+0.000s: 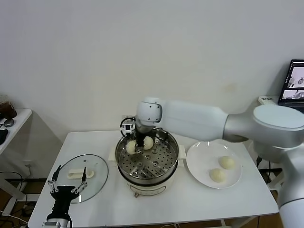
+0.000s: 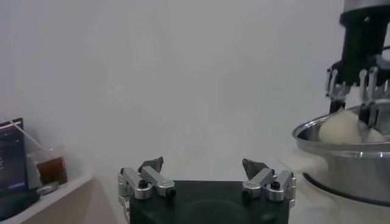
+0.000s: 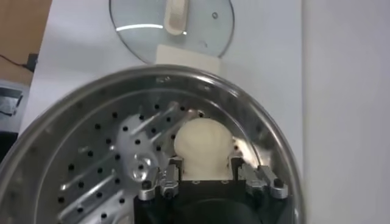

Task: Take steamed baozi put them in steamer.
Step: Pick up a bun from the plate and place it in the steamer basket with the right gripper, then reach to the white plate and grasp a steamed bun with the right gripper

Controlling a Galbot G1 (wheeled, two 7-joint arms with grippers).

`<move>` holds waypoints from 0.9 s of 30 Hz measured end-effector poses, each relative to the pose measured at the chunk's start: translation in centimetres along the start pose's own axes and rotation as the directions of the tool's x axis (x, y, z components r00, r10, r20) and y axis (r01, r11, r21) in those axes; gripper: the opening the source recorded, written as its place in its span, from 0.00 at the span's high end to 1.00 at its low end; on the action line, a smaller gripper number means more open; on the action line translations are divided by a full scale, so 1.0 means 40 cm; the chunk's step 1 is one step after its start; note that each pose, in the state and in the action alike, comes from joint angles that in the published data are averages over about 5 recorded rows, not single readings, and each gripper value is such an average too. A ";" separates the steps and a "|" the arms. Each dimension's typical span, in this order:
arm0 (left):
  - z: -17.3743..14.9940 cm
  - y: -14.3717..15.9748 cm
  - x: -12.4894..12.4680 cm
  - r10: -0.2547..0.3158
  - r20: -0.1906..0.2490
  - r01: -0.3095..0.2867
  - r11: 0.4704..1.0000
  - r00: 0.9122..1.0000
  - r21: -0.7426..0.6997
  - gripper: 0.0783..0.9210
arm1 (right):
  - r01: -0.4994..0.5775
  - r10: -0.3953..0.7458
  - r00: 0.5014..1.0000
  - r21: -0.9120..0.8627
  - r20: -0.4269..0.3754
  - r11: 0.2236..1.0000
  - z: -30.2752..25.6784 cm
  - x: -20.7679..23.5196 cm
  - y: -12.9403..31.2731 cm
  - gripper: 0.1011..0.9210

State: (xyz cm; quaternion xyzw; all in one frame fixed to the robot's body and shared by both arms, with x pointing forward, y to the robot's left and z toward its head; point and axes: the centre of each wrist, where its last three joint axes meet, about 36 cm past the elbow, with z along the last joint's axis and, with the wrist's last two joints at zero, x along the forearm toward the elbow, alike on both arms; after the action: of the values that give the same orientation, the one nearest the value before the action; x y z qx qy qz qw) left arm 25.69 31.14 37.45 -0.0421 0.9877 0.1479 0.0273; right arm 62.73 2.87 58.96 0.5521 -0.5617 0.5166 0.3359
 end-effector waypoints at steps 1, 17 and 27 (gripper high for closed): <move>0.000 0.000 0.000 0.000 0.000 0.000 1.000 1.000 0.000 0.12 | 0.003 -0.003 1.000 -0.001 -0.001 1.000 -0.003 -0.007 0.002 0.53; -0.004 0.000 -0.002 0.000 0.004 0.000 1.000 1.000 0.000 0.12 | 0.022 -0.022 1.000 0.010 -0.011 1.000 0.003 0.038 0.001 0.13; -0.006 -0.002 -0.004 0.008 0.007 -0.008 1.000 1.000 -0.003 0.12 | 0.035 -0.033 0.999 0.086 -0.016 0.996 0.161 0.254 -0.005 0.12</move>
State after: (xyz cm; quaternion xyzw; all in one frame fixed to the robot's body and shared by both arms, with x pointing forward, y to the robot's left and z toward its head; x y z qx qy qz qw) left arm 25.85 31.01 37.67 -0.0375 0.9876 0.1496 0.0300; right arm 62.52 -6.01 67.09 0.5717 -0.5269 0.5386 0.3247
